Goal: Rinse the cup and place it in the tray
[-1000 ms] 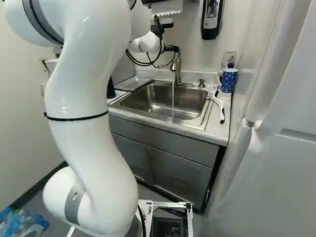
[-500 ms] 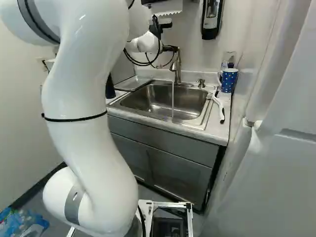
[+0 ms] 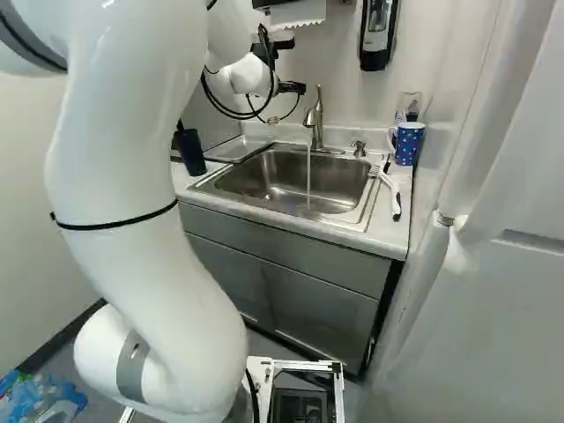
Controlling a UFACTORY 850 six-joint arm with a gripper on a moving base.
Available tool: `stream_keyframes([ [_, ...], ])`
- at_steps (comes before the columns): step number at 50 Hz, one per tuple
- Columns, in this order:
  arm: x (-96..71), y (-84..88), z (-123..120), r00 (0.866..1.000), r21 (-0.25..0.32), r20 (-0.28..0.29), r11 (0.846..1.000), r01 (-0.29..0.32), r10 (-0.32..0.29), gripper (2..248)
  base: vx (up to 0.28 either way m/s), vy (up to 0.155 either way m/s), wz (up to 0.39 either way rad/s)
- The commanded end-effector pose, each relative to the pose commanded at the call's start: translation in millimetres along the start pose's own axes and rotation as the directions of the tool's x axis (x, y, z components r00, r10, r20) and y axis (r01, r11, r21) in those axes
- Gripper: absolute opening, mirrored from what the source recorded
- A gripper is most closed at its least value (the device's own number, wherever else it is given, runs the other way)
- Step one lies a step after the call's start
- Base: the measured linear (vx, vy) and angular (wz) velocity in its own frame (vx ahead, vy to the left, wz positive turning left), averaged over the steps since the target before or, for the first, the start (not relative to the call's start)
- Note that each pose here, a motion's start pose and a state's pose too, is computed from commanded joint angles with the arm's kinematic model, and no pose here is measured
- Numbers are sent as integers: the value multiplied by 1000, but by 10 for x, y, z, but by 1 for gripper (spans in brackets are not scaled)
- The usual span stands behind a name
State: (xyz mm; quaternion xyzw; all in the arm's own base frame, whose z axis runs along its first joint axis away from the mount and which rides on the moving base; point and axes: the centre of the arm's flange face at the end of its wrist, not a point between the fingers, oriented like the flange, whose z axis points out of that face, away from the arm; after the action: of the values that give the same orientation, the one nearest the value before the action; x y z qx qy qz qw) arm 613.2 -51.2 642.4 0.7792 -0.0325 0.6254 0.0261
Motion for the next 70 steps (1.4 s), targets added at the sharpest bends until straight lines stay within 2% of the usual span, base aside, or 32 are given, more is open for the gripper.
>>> stream_keyframes([
  [23,-122,-178,-420,998,30,65,1000,7,-9,247,0,0,0],
  [39,-240,-196,-736,992,36,128,999,8,-12,247,0,0,0],
  [54,-379,-204,-999,975,39,221,999,9,-17,247,0,0,0],
  [70,-495,-194,-1127,947,38,321,999,8,-20,247,0,0,0],
])
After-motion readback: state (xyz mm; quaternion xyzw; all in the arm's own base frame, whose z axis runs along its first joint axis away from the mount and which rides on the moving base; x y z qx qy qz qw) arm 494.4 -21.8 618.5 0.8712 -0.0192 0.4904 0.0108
